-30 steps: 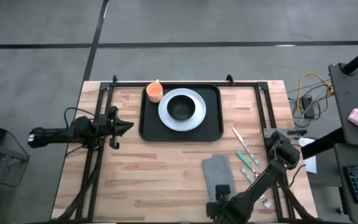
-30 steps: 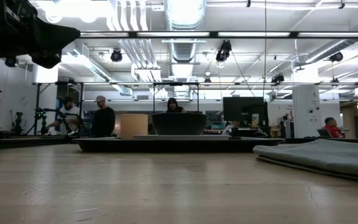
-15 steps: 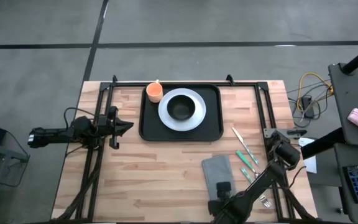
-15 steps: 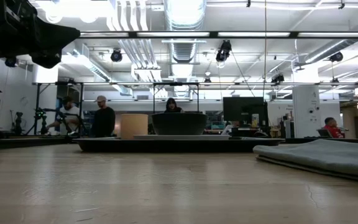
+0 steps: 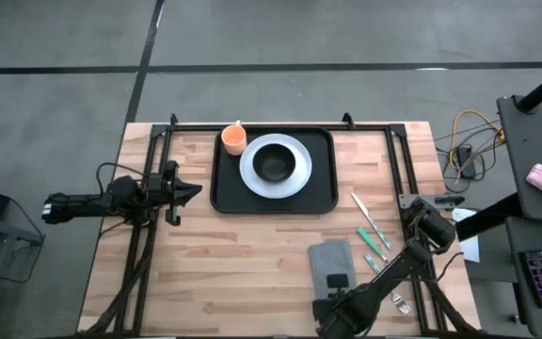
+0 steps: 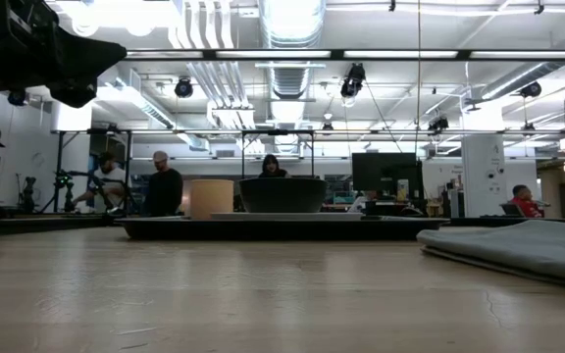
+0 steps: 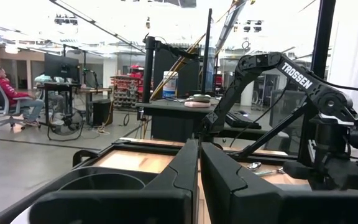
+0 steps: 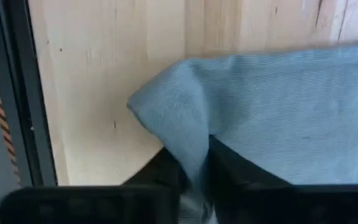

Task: Set up tray
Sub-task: Put the gray napkin on the black serving tray to the right of the white plate

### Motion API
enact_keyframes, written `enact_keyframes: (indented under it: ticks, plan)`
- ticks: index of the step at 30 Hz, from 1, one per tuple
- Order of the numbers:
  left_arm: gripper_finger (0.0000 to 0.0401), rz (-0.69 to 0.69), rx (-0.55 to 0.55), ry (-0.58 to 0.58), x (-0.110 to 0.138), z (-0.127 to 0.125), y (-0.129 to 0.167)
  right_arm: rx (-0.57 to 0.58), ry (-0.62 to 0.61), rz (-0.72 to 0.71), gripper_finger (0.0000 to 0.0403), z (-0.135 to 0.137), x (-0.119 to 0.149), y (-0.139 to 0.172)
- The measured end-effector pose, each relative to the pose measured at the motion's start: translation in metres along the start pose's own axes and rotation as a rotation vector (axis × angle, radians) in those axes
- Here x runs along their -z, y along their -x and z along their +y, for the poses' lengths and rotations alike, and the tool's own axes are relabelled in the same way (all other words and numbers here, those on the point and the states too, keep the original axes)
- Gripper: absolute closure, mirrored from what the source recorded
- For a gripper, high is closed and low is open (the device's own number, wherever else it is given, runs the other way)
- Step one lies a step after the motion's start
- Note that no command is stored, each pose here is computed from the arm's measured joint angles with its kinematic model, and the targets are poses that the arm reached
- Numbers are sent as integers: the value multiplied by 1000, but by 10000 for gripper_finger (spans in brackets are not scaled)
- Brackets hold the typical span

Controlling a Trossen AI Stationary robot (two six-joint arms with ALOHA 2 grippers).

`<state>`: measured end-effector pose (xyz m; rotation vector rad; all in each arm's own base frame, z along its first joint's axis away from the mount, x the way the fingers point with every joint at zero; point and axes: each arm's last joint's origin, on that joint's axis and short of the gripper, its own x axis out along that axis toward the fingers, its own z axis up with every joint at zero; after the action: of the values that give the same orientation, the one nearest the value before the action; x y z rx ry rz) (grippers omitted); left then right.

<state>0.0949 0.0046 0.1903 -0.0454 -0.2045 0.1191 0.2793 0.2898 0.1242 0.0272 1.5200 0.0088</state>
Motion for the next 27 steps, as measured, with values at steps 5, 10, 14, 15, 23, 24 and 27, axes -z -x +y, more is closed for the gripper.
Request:
enact_keyframes:
  ticks: [5, 10, 14, 15, 23, 24, 27]
  plan:
    - [400, 0, 0, 0, 0, 0, 0, -46, -19, 15, 386, -4, -7, 9]
    - [400, 0, 0, 0, 0, 0, 0, -61, -48, -43, 390, -9, -16, 30]
    - [400, 0, 0, 0, 0, 0, 0, -123, -67, -144, 390, -18, -26, 71]
    - [400, -2, 0, 0, 0, 0, 0, -130, -70, -160, 390, -22, -26, 80]
    - [400, -8, 0, 1, -1, 0, 0, -109, -130, -288, 391, -79, -22, 158]
    - [400, -9, 1, 1, -1, 0, 0, -101, -145, -299, 391, -87, -21, 165]
    - [400, -10, 0, 1, -1, 0, 0, -77, -181, -373, 391, -114, -17, 192]
